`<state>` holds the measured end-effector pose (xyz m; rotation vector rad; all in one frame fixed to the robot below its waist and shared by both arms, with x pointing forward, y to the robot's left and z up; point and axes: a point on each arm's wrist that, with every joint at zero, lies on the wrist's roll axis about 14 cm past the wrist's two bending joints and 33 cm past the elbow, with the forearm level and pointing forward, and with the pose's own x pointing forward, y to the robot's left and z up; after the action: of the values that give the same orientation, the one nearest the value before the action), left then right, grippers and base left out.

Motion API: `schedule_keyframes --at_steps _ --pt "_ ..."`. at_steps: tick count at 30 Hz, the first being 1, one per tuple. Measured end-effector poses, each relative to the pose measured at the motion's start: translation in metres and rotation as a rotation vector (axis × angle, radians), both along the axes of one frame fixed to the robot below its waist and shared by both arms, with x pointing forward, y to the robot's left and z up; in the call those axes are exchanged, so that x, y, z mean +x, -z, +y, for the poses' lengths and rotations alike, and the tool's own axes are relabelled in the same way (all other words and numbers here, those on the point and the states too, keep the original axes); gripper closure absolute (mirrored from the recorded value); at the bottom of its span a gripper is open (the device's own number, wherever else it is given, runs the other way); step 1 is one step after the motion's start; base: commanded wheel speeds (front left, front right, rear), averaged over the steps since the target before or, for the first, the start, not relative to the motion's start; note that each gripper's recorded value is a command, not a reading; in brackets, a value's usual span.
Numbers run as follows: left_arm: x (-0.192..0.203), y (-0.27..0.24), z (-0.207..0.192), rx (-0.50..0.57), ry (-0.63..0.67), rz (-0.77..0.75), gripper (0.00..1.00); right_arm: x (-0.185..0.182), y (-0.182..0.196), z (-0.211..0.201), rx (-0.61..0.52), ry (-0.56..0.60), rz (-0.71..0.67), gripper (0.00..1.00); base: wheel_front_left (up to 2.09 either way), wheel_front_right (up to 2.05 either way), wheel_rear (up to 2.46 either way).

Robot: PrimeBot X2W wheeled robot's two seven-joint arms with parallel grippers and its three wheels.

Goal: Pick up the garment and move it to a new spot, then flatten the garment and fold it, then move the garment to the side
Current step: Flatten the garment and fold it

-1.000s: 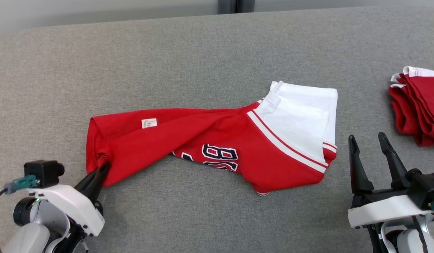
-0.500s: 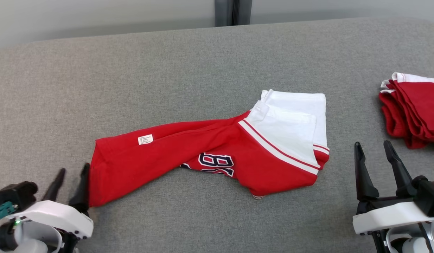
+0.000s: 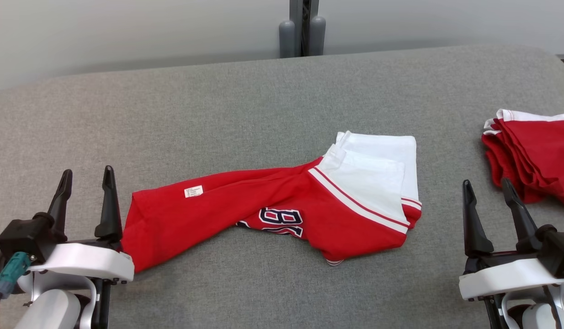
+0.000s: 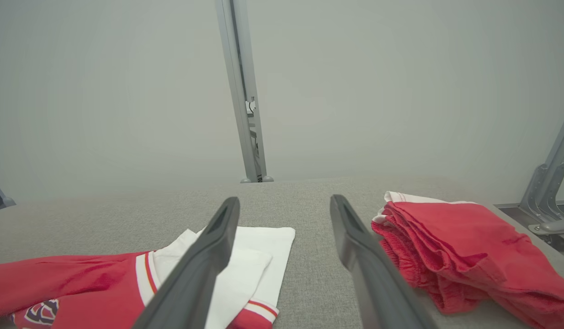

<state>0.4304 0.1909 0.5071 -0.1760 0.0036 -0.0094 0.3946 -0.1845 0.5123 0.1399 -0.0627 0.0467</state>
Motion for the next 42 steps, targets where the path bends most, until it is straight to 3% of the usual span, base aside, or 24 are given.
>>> schedule_keyframes --at_steps 5,18,34,42 --pt "-0.011 -0.018 -0.009 0.042 0.016 -0.061 0.0 -0.004 -0.006 0.006 -0.006 -0.019 -0.015 0.0 0.0 0.0 0.0" --pt "-0.061 0.004 0.004 0.08 -0.022 0.019 0.0 -0.036 0.002 0.013 0.004 -0.038 0.028 0.0 0.0 0.0 0.0" --pt "-0.067 0.008 0.004 0.085 -0.012 0.04 0.0 -0.04 -0.004 0.012 0.002 -0.036 0.015 0.0 0.0 0.0 0.0" --pt "-0.06 0.029 -0.031 0.059 0.184 0.21 0.0 -0.034 0.002 0.015 -0.002 -0.048 0.038 0.0 0.0 0.0 0.0"
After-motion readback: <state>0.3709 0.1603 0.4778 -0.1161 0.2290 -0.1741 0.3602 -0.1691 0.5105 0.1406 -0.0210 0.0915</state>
